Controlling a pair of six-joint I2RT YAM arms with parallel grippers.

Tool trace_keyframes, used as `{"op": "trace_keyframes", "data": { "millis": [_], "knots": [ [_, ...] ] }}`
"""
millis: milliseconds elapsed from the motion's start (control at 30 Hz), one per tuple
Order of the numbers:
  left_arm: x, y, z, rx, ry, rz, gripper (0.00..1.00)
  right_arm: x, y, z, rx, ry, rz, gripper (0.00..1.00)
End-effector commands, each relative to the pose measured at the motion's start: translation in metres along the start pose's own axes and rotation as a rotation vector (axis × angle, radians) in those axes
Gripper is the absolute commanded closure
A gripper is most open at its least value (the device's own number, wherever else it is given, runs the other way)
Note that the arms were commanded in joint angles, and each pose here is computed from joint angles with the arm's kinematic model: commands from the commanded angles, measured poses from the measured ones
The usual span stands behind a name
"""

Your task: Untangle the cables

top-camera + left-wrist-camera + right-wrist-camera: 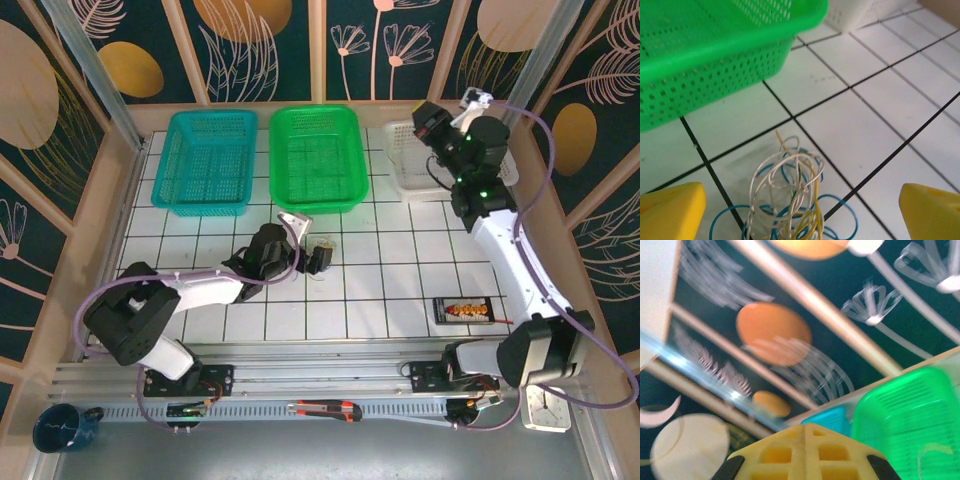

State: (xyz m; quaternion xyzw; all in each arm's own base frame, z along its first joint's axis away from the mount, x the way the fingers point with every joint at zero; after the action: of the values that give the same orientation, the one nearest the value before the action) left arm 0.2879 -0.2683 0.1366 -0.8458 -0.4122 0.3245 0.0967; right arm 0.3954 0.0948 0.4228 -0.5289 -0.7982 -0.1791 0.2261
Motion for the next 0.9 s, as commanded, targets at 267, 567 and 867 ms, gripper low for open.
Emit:
{"op": "trace_keyframes", "data": {
  "millis": [267,567,867],
  "knots": [
    [-0.033,-0.035,-0.046,-0.082,-0.136,0.079,0.01,-0.101,0.04,-0.025,-0.103,-0.039,0.244,1.0],
    [-0.037,-0.051,-0.055,-0.142,-0.234,0.11,0.01,-0.173,0.086,0.0,-0.037,-0.089,0.385,1.0],
    [-0.034,-0.045,-0.051,-0.118,-0.248,0.094,0.01,-0.208,0.123,0.034,0.112,-0.083,0.335,0.44]
  ]
}}
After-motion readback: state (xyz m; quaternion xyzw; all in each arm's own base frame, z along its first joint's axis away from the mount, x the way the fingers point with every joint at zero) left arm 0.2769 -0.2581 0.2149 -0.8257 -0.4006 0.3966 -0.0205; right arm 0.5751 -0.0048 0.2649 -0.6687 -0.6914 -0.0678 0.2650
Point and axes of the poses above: each hand's point on the last joint's axis, 136 mm out from that joint toward the fingers, its own y axis out along the fingers, its own x axis along the line the jaws close on, z = x × y, the point moved 4 cm from there along -y, back along the fingers, and after that the axes turned 15 degrees about -y, right-handed, at the moved point
